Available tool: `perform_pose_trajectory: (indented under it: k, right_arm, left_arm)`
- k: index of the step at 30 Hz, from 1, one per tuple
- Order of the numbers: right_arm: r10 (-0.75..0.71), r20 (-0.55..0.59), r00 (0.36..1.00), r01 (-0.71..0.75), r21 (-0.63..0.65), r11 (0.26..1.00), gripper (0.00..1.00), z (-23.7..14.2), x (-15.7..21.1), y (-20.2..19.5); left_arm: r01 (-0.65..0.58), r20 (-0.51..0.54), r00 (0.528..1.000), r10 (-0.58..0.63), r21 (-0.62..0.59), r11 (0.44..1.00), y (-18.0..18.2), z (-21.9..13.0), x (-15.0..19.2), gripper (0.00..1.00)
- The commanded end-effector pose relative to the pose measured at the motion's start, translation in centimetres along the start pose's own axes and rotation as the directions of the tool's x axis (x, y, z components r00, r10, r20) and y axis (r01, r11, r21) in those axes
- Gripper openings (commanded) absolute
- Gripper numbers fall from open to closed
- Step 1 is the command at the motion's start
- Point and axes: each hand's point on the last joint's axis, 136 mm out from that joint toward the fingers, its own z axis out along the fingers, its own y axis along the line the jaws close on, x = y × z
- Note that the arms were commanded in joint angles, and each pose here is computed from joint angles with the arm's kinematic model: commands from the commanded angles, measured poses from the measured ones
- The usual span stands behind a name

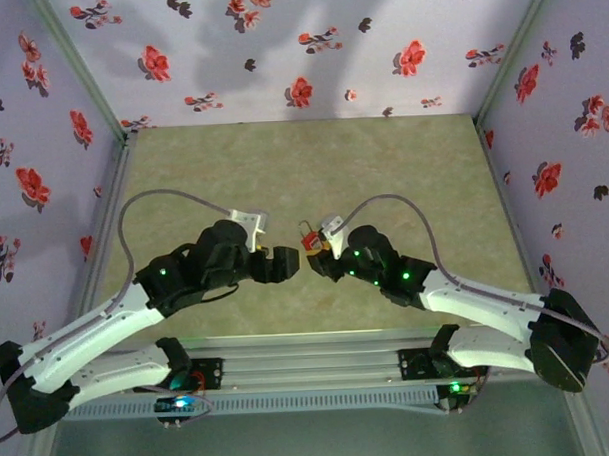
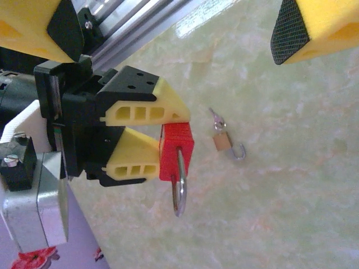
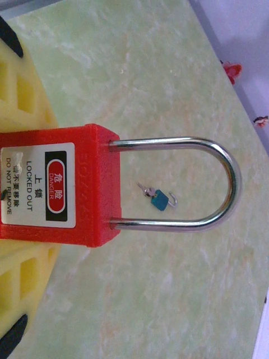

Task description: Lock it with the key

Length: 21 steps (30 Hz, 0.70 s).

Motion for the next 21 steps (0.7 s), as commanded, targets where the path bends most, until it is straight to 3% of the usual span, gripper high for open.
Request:
perform_pose_trajectory:
  k: [1, 11, 21]
  right_arm:
    - [-0.042, 0.012, 0.999, 0.043, -0.060, 0.997, 0.00, 0.1, -1.2, 1.4]
    - [-0.080, 0.008, 0.997, 0.080, -0.081, 0.994, 0.00, 0.2, -0.8, 2.3]
    - [-0.112, 0.051, 0.992, 0.117, -0.122, 0.986, 0.00, -0.3, -1.0, 3.5]
  left_arm:
    - [-0.024, -0.060, 0.998, 0.024, 0.002, 1.000, -0.6, -0.4, 0.1, 0.91]
    - [0.001, -0.171, 0.985, 0.004, 0.030, 1.000, -1.0, 1.4, 1.1, 0.92]
    - [0.103, -0.198, 0.976, -0.092, 0.046, 0.994, 0.1, 2.2, 0.6, 0.92]
